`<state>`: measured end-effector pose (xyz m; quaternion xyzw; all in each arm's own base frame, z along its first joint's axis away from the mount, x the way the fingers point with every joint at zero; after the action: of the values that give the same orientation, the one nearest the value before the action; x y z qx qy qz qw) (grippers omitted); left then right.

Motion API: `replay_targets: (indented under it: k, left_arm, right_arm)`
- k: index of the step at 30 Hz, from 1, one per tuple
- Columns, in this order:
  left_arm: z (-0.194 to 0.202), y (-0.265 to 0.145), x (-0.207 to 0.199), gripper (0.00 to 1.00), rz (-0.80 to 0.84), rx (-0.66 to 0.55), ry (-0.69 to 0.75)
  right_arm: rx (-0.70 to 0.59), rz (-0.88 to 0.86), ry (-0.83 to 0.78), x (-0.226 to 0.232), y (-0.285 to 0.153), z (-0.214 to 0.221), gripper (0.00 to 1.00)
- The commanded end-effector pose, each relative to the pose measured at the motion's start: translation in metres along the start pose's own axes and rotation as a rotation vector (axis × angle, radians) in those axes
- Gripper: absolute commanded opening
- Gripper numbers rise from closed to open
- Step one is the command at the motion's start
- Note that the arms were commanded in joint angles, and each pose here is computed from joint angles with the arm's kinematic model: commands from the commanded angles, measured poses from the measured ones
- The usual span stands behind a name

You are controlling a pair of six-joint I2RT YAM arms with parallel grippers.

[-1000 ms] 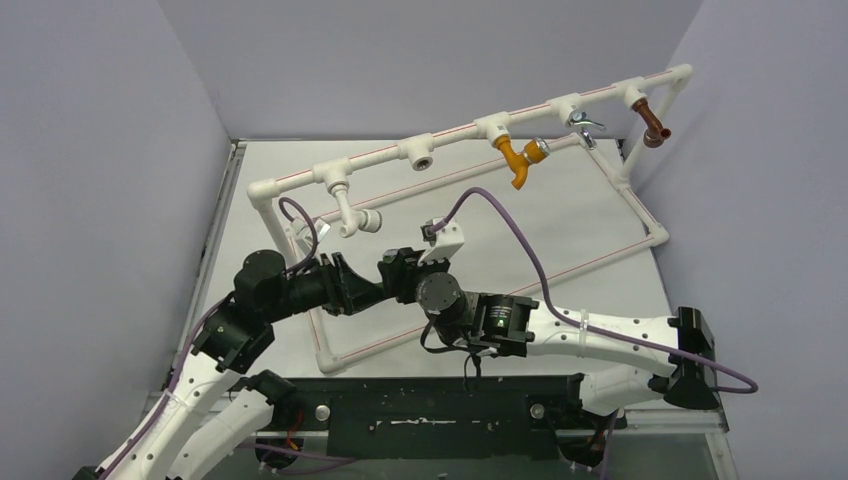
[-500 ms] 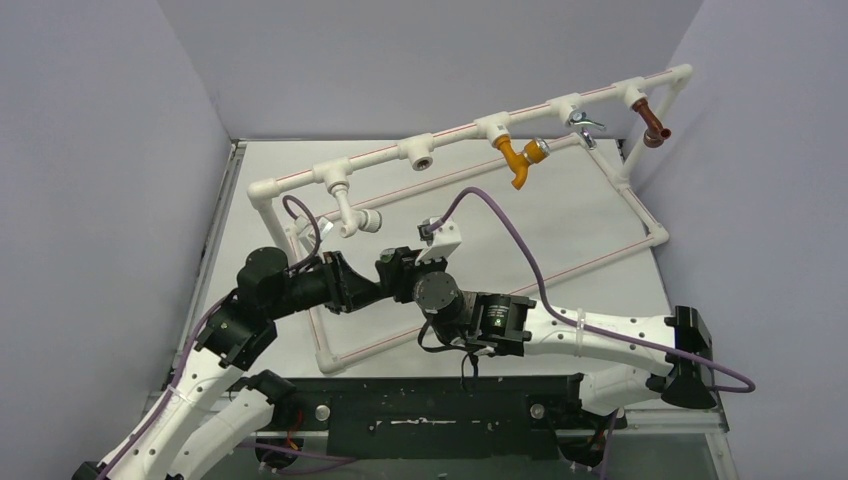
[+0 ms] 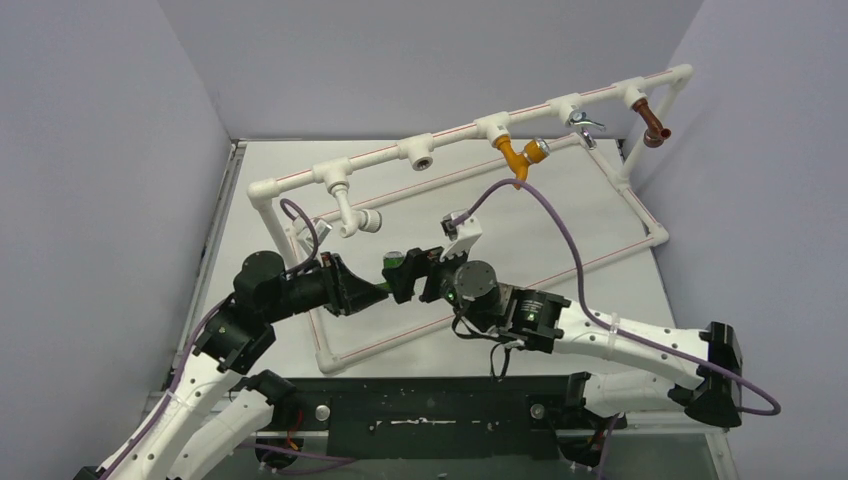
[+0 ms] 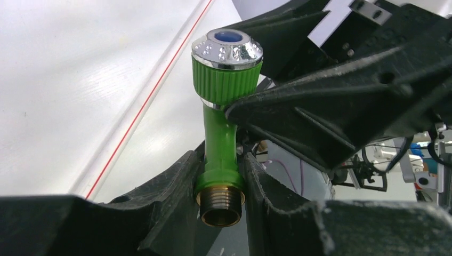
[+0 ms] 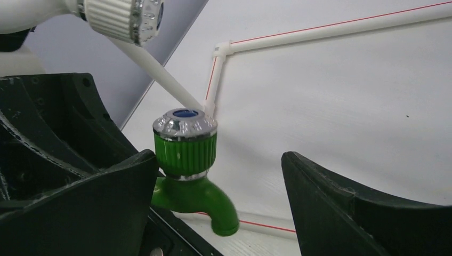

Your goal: Install the water faucets

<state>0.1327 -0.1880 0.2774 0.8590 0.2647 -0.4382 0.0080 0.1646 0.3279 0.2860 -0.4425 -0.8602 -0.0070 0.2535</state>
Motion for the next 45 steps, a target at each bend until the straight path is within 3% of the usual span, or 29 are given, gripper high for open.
replay_targets:
  k: [1, 12, 24, 31, 45]
  left_arm:
    - [-0.013, -0.001, -0.016, 0.00, 0.100, -0.052, 0.136]
    - [-0.009, 0.003, -0.033, 0.00, 0.285, 0.000, 0.202]
    - [-0.019, -0.008, -0.072, 0.00, 0.537, -0.055, 0.261]
    - [-0.024, -0.008, -0.077, 0.00, 0.584, -0.097, 0.252]
    - [-0.031, -0.004, -0.079, 0.00, 0.593, -0.125, 0.268]
  right_arm:
    - [0.013, -0.176, 0.001, -0.012, -0.014, -0.024, 0.87]
    - [0.044, -0.472, -0.179, -0.035, -0.048, -0.044, 0.92]
    - [0.082, -0.982, -0.165, -0.005, -0.089, -0.050, 0.88]
    - [0.077, -1.054, -0.150, 0.006, -0.092, -0.056, 0.82]
    - [0.075, -1.038, -0.165, 0.018, -0.081, -0.060, 0.65]
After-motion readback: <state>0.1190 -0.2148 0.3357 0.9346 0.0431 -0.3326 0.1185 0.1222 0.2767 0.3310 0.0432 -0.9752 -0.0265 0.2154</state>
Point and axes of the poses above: each gripper's point midway between its finger pads, its own y axis out along the fingers, its own x axis along the line the jaws close on, z = x × y, the point moved 4 cm from there along -y, back along the fingers, and after that the axes turned 1 degree about y, right-handed, at the moved point
